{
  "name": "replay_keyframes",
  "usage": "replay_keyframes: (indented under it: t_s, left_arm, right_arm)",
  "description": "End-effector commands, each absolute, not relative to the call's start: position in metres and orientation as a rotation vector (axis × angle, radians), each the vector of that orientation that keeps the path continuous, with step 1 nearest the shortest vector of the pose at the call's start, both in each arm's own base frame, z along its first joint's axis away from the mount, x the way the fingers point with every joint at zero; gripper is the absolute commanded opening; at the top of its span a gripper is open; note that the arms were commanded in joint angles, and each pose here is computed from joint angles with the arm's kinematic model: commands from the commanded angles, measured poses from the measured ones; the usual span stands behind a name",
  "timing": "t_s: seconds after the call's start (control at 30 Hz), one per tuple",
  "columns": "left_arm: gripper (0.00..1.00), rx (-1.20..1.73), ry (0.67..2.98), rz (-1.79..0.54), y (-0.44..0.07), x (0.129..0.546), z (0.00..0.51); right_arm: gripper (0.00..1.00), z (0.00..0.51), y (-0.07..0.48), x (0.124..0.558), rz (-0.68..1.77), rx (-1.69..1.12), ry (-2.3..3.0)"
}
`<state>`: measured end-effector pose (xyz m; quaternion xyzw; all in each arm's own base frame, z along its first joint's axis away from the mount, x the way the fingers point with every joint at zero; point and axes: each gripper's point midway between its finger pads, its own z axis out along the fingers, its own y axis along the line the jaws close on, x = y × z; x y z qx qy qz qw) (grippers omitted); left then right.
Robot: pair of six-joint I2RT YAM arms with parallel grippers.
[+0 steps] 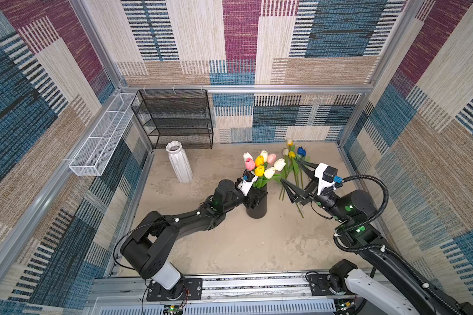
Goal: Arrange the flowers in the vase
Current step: 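Slide the dark vase away with the left gripper while the right draws back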
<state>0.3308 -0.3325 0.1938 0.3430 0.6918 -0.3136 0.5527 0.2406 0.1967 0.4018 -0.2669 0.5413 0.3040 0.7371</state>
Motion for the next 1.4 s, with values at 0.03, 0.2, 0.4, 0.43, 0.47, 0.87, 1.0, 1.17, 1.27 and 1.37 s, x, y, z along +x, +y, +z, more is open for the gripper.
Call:
replay_keyframes:
  t_s: [0.03, 0.2, 0.4, 0.43, 0.47, 0.87, 1.0, 1.17, 1.27, 1.37]
  left_arm:
    - [0.73, 0.798, 1.593, -0.756, -0.332, 0.326, 0.207]
    - [0.63, 0.819, 1.599, -0.772, -0.335, 0.32, 0.204]
    - [0.48, 0.848, 1.604, -0.784, -0.343, 0.315, 0.201]
    - [0.45, 0.842, 1.603, -0.779, -0.342, 0.316, 0.202]
    - [0.42, 0.835, 1.6, -0.774, -0.341, 0.316, 0.202]
    - [0.18, 0.803, 1.485, -0.656, -0.325, 0.378, 0.264]
    - [0.18, 0.757, 1.42, -0.602, -0.316, 0.43, 0.287]
    - [0.17, 0.718, 1.413, -0.537, -0.312, 0.502, 0.288]
    - [0.17, 0.662, 1.425, -0.501, -0.305, 0.541, 0.282]
    - [0.18, 0.624, 1.437, -0.452, -0.297, 0.573, 0.269]
  right_arm:
    - [0.94, 0.411, 0.192, 0.238, 0.643, -0.567, 1.133]
    - [0.94, 0.407, 0.189, 0.237, 0.632, -0.561, 1.128]
    - [0.94, 0.404, 0.184, 0.235, 0.611, -0.544, 1.119]
    - [0.94, 0.402, 0.184, 0.237, 0.605, -0.544, 1.125]
    - [0.94, 0.4, 0.185, 0.238, 0.6, -0.547, 1.132]
    - [0.93, 0.4, 0.17, 0.243, 0.545, -0.462, 1.129]
    - [0.93, 0.404, 0.163, 0.24, 0.537, -0.429, 1.12]
    - [0.93, 0.407, 0.154, 0.237, 0.51, -0.401, 1.119]
    - [0.93, 0.409, 0.152, 0.236, 0.5, -0.399, 1.129]
    - [0.93, 0.412, 0.149, 0.232, 0.493, -0.396, 1.127]
